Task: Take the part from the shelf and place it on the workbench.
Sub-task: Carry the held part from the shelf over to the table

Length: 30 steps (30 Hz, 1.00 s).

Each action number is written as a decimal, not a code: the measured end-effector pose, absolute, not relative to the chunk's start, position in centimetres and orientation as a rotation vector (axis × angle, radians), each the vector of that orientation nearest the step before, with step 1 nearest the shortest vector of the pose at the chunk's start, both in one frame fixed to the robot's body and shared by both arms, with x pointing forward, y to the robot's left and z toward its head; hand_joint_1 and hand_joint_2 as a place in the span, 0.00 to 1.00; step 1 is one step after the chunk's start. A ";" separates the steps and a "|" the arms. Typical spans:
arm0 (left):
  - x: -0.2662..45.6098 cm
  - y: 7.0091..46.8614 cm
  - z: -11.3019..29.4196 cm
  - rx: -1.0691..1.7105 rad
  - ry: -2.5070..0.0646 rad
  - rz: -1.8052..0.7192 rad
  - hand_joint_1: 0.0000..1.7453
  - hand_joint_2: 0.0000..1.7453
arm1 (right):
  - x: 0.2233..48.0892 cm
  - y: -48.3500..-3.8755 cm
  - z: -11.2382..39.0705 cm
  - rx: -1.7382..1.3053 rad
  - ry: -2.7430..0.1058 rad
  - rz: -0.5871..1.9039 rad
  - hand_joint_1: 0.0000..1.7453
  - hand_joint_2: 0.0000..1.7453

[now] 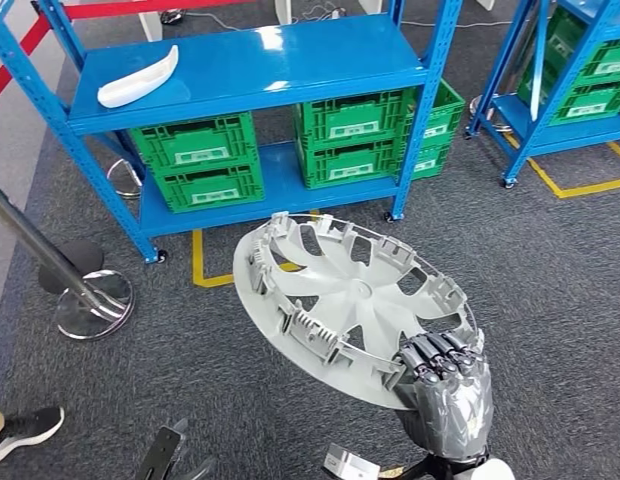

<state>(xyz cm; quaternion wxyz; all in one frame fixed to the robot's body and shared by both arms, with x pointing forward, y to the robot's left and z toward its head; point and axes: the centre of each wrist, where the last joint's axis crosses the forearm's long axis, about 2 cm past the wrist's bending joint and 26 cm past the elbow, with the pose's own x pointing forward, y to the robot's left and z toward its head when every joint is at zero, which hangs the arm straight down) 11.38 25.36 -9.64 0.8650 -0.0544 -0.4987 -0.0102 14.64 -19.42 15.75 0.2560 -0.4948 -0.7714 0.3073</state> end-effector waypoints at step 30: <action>12.3 24.2 -9.3 -0.146 -1.058 -0.036 0.00 1.00 | 13.7 -20.4 16.0 -1.374 -2.072 0.838 1.00 1.00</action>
